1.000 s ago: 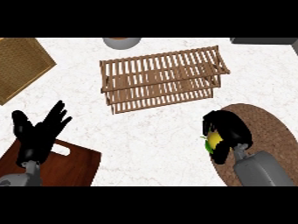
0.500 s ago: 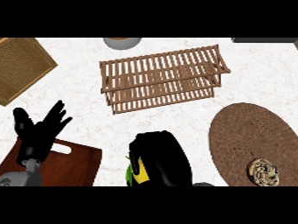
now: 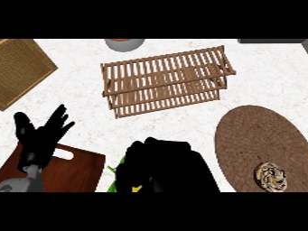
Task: Pick the lemon from the placemat and place it in the tiered shelf
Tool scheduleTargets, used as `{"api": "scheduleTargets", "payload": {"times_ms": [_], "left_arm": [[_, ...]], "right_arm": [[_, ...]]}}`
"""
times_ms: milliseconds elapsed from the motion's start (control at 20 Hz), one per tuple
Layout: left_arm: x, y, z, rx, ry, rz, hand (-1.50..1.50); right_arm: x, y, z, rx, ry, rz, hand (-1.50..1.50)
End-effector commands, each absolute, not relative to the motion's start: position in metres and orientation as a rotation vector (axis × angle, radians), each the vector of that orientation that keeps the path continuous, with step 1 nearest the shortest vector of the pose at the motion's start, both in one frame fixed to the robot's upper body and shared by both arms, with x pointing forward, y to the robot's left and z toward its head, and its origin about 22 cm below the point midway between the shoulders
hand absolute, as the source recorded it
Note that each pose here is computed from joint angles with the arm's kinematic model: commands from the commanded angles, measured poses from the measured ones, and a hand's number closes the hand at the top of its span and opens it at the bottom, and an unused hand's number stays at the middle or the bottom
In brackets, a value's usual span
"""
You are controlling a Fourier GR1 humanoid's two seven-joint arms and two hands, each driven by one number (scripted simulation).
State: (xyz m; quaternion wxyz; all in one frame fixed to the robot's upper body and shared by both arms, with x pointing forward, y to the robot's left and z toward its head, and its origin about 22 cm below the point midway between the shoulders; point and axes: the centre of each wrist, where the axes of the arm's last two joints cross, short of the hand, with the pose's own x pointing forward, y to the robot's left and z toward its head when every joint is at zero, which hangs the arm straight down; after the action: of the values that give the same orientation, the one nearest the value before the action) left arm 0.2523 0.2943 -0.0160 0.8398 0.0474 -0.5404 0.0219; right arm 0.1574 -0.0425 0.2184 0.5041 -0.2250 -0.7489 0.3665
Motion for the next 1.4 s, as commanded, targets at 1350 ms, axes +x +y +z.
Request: {"api": "scheduleTargets", "payload": {"times_ms": [1350], "left_arm": [[0.249,0.287,-0.026,0.080,-1.110,0.044,0.00]], "right_arm": [[0.330,-0.078,0.383,-0.742,-1.668,0.767,1.50]]}}
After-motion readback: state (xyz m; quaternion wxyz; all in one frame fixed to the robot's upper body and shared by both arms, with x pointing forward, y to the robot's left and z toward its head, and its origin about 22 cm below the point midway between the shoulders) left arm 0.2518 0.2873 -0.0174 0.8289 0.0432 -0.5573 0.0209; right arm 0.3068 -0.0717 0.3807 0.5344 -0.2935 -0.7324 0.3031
